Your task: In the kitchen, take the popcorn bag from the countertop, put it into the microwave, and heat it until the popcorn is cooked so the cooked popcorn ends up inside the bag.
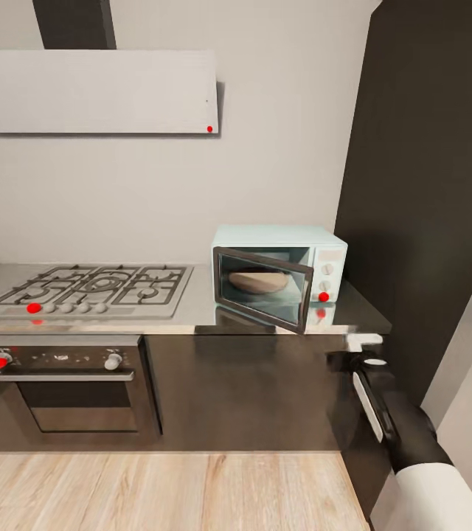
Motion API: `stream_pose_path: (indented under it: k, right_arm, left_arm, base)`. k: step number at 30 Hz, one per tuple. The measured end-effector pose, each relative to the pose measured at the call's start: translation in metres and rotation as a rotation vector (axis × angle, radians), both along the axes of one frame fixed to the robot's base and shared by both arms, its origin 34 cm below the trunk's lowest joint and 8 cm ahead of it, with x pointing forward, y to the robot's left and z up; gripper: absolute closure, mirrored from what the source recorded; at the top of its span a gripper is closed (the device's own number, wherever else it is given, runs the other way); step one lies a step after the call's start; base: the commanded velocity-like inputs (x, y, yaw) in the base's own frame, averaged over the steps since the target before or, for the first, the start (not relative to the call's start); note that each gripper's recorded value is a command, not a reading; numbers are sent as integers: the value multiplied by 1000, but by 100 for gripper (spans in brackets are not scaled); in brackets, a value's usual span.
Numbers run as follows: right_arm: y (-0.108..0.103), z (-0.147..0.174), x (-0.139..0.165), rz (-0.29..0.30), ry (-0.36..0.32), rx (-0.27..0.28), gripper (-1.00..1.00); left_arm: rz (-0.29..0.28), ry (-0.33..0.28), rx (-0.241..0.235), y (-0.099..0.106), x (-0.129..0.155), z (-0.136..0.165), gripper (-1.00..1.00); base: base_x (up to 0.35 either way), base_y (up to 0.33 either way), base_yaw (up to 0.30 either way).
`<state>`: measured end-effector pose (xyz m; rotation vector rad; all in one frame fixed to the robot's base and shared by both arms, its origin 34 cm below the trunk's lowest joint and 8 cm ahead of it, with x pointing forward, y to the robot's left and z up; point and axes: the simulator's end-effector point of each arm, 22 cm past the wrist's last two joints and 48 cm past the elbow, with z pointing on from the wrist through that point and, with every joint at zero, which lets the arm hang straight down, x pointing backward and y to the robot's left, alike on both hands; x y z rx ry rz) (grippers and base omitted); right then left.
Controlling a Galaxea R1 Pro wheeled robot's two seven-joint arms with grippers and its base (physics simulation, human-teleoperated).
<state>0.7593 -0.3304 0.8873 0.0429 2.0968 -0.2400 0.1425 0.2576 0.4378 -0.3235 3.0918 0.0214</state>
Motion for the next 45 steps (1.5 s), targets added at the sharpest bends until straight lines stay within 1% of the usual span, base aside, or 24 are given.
stream_pose_path:
  k: [1,2,3,4,5,8,11,12,14,15,16,19,23,27,29,33,37,39,40,42,43,45]
  right_arm:
    - [-11,1,-1,-24,-2,9,-100]
    - [-28,2,-4,-62,-6,26,-100]
    - [-39,2,-6,-87,-9,40,-100]
    - [-55,3,-9,-125,-14,61,-100]
    - [-61,5,-11,-137,-21,76,-100]
    - [-60,23,-8,-120,-65,98,-100]
    - [-57,35,-5,-105,-94,103,-100]
    - [-56,43,-4,-100,-114,101,-100]
    - [-52,67,-3,-92,-164,99,-100]
    - [-51,92,-4,-87,-216,94,-100]
    - [-50,102,-5,-86,-237,92,-100]
    - [-50,111,-5,-83,-256,89,-100]
    - [-46,113,-5,-77,-260,84,-100]
    - [-17,116,1,-12,-262,48,-100]
    - [-12,116,2,2,-263,40,-100]
    - [-10,117,3,7,-265,38,-100]
    - [-10,115,3,10,-261,48,-100]
    - [1,112,4,65,-248,72,-100]
    - [9,110,5,103,-241,87,-100]
    - [31,105,4,204,-223,128,-100]
    - [38,103,3,235,-214,143,-100]
    - [38,100,2,259,-196,148,-100]
  left_arm:
    - [0,0,0,0,0,0,-100]
    - [0,0,0,0,0,0,-100]
    - [0,0,0,0,0,0,-100]
    - [0,0,0,0,0,0,-100]
    - [0,0,0,0,0,0,-100]
    - [0,0,-1,-1,0,0,-100]
    - [-1,0,-2,-2,0,0,-100]
    - [-2,0,-4,-3,0,0,-100]
    - [-3,-1,-3,-2,0,0,-100]
    - [-3,-1,-3,-2,0,0,-100]
    - [-3,-1,-2,-1,0,0,-100]
    - [-3,-1,-2,-1,0,0,-100]
    - [-3,-1,-2,-1,0,0,-100]
    - [-3,-1,-2,-1,0,0,-100]
    - [-3,-1,-2,-1,0,0,-100]
    - [-3,-1,-2,-1,0,0,-100]
    - [-3,-1,-2,-1,0,0,-100]
    - [-3,0,-2,-1,0,0,-100]
    - [-3,0,-2,-1,0,0,-100]
    - [-3,0,-2,-1,0,0,-100]
    - [-3,0,-2,-1,0,0,-100]
    - [-3,0,-2,-1,0,0,-100]
  base:
    - [0,0,0]
    - [0,0,0]
    - [0,0,0]
    - [0,0,0]
    - [0,0,0]
    - [0,0,0]
    - [4,0,0]
    - [101,0,0]
    - [204,0,0]
    - [282,0,0]
    - [300,0,0]
    - [313,0,0]
    - [319,0,0]
    - [320,0,0]
    - [320,0,0]
    - [320,0,0]
    - [250,0,0]
    - [63,0,0]
    - [25,0,0]
    - [10,0,0]
    - [4,0,0]
    - [2,0,0]
